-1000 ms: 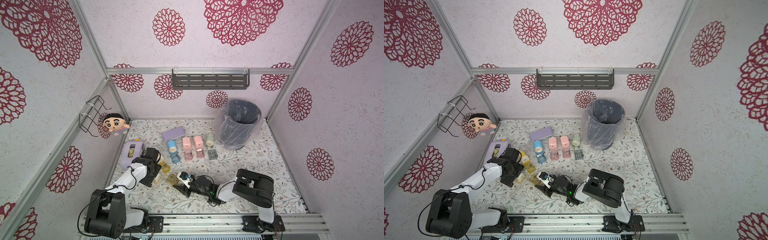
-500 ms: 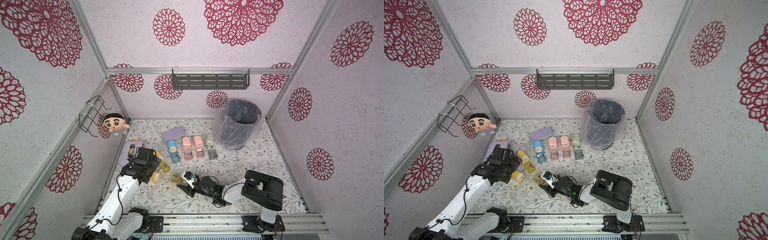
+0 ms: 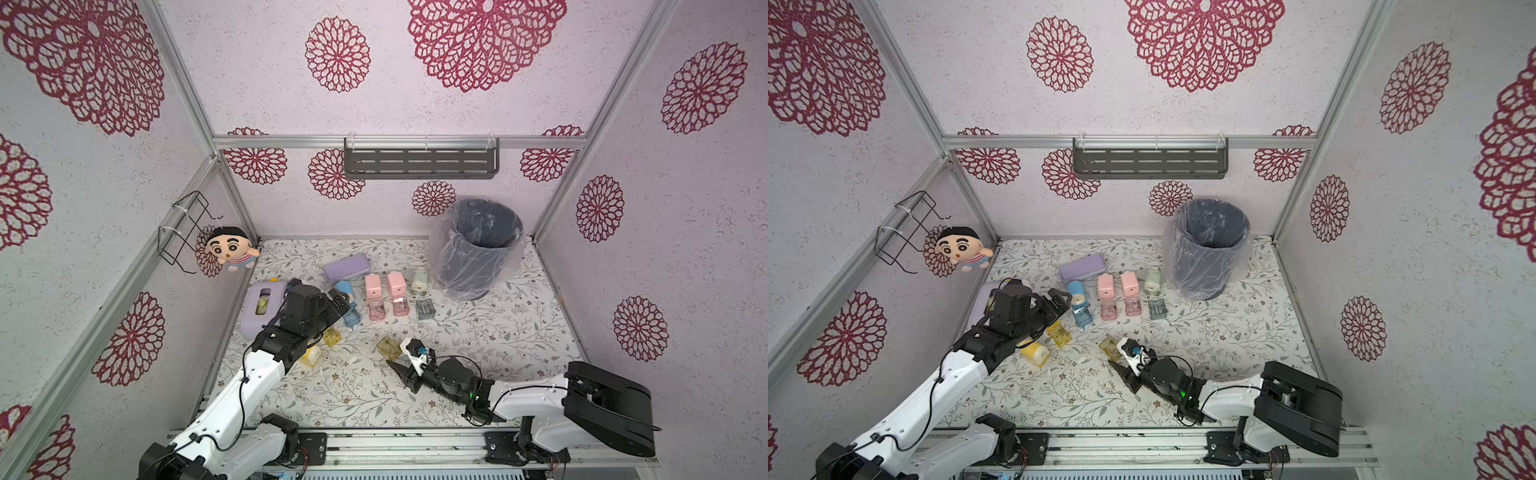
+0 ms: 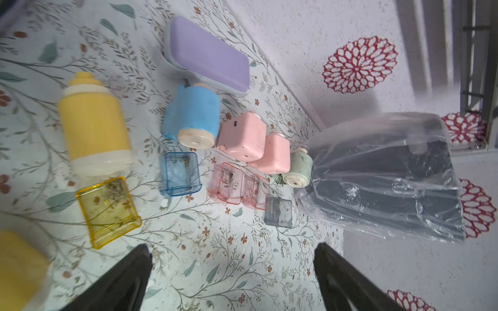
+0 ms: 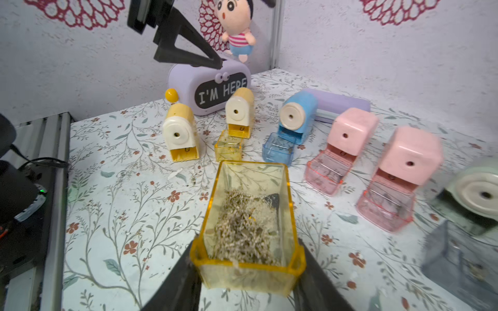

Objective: Take out the pencil sharpener tray and clean the shavings
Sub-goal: Pour the shavings into the trash bin.

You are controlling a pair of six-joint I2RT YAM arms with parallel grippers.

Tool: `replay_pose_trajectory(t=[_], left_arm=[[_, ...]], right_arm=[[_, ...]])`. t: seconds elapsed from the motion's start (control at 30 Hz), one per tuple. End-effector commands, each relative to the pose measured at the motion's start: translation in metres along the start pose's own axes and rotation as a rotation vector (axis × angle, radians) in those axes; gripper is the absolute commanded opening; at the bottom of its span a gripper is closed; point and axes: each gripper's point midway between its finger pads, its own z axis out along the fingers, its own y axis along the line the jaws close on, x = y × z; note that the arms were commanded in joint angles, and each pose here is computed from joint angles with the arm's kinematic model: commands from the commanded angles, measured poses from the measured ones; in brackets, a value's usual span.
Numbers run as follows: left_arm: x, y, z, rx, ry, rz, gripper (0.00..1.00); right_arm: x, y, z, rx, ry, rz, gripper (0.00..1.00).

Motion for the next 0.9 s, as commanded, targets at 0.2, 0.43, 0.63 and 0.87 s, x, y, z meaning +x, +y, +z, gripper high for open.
replay_pose_trajectory(t=[0.2,0.43,0.63,0.87], left_arm=[[0.015,-0.088,0.023,0.29,-0.017,0.243,0.97],[0.049,-0.095,0.042,0.375,-0.001,0.446,0.97],[0.06,-0.085,0.053,0.388,-0.004,0.507,0.98],[0.066,-0.082,0.052,0.403,0.0,0.513,0.97]], right_arm=[[-0.018,-0.073,-0.048,0.286,-0.046,0.082,0.4],[-0.046,-0.109,-0.075,0.411,-0.085,0.128,0.4],[-0.084,-0.136,-0.074,0.476,-0.081,0.132,0.39],[-0.148,-0.165,-0.054,0.511,-0.051,0.105,0.38]])
